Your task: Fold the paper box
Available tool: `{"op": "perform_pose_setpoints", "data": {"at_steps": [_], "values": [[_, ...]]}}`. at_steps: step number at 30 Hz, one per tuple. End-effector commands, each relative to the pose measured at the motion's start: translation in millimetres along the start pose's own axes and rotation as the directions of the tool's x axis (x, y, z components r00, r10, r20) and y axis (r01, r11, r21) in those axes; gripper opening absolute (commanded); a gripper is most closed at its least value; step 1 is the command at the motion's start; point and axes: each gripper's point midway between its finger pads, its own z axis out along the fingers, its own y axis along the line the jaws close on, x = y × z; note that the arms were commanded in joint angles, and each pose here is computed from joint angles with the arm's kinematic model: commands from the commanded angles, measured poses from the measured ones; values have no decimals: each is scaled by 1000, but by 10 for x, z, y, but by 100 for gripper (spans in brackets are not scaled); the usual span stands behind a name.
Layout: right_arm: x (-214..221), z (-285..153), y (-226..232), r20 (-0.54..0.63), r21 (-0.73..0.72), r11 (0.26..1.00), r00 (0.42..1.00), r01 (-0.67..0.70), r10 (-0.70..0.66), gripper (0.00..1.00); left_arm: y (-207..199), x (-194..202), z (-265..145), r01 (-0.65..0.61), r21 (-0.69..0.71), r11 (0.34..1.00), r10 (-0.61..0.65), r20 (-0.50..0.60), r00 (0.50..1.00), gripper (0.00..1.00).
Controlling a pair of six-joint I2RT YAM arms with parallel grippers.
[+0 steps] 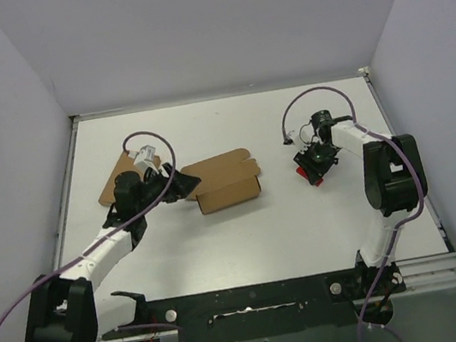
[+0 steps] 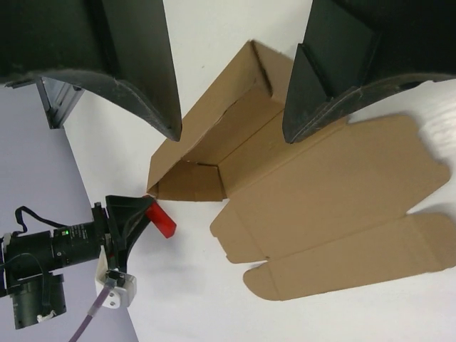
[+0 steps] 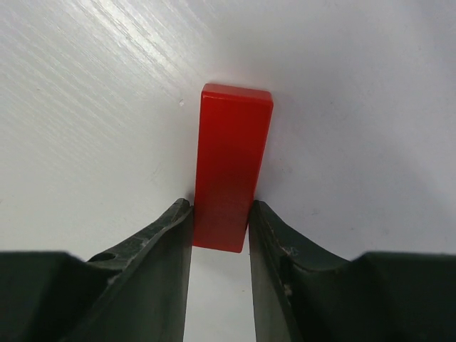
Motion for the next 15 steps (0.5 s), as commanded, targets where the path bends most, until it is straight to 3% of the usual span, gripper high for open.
{"op": "perform_pose_setpoints", "data": {"at_steps": [1,7,15], "values": [[-237,-224,-55,98,22,1000,995,9,-11,10,-387,-214,267,-111,129,985,111,4,994,55],[-483,-439,103,242,-26,999,970,42,-34,8,-378,-60,449,-152,150,977,165,-79,983,49],[-850,-802,458,453,-152,984,891,88,-10,7,-418,235,516,-167,193,967,200,-168,965,47]]}}
